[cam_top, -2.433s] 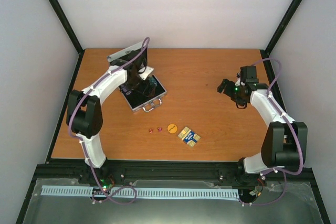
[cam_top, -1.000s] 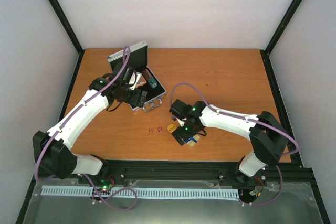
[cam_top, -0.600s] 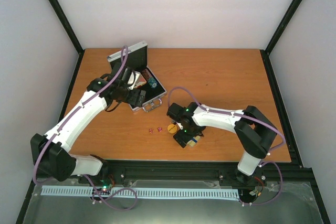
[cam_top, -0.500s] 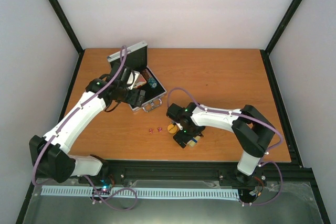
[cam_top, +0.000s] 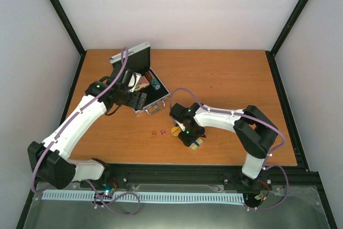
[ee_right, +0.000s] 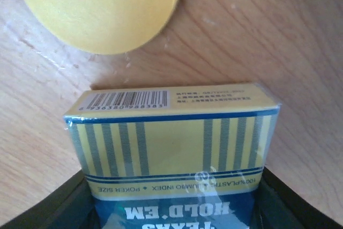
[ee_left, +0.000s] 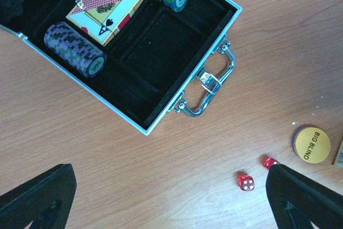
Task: Pack up texas hold em set
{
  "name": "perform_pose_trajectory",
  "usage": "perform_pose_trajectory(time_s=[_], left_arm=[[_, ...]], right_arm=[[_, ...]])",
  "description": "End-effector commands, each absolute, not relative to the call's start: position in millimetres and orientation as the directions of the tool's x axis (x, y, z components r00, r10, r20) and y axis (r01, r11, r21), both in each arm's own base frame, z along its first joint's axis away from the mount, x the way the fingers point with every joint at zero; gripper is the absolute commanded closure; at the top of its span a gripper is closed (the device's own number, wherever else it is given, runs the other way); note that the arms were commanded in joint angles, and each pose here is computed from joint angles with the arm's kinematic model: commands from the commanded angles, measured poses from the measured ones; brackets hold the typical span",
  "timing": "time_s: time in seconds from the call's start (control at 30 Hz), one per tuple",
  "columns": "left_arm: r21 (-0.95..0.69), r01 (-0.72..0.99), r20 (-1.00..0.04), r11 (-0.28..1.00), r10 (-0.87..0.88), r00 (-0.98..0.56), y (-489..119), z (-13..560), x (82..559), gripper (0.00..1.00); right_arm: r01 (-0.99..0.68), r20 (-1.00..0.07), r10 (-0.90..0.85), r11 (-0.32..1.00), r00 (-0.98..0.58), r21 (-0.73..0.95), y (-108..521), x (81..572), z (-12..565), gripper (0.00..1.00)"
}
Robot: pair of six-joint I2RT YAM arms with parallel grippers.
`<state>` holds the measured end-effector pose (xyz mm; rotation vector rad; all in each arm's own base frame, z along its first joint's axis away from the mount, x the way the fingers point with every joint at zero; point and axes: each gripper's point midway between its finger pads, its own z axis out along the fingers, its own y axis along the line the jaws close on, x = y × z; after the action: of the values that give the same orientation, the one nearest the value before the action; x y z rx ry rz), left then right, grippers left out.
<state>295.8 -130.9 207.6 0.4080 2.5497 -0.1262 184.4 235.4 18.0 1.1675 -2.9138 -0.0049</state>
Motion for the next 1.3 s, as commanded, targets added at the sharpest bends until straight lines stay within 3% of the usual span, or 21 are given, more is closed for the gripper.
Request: perform_pose_trajectory(time_s=[0.0, 0.13, 0.23, 0.4, 0.53, 0.8, 1.27], left_arm=[[0.025, 0.320, -0.566, 0.947, 0.277, -0.777, -125, 224, 294, 0.00], [0.019, 0.321, -0.578, 0.947, 0.273, -0.769, -124, 231, 290, 0.00], [0.014, 0.321, -0.585, 0.947, 0.268, -0.765, -123, 239, 286, 0.00], [-0.001, 0.307, -0.637, 0.952, 0.236, -0.734, -119, 272, 280, 0.00], [-0.002, 0.254, -0.707, 0.967, 0.178, -0.685, -108, 314, 275, 0.00], [-0.035, 0.153, -0.835, 0.988, 0.056, -0.548, -76, 379, 246, 0.00], [-0.017, 0.061, -0.897, 0.998, 0.012, -0.442, -35, 405, 203, 0.00]], right_arm=[[-0.675, -0.017, -0.674, 0.738, -0.738, 0.020, 244, 189, 22, 0.53], [-0.628, -0.018, -0.628, 0.779, -0.778, -0.009, 242, 194, 38, 0.77], [-0.570, -0.079, -0.568, 0.821, -0.819, 0.013, 254, 204, 70, 0.79], [-0.445, -0.247, -0.415, 0.892, -0.875, 0.078, 293, 243, 141, 0.92], [-0.298, -0.345, -0.209, 0.927, -0.915, 0.229, 337, 286, 180, 0.93], [-0.032, -0.328, 0.196, 0.815, -0.924, 0.578, 418, 365, 201, 0.96], [0.104, -0.265, 0.428, 0.667, -0.864, 0.738, 491, 443, 185, 0.96]])
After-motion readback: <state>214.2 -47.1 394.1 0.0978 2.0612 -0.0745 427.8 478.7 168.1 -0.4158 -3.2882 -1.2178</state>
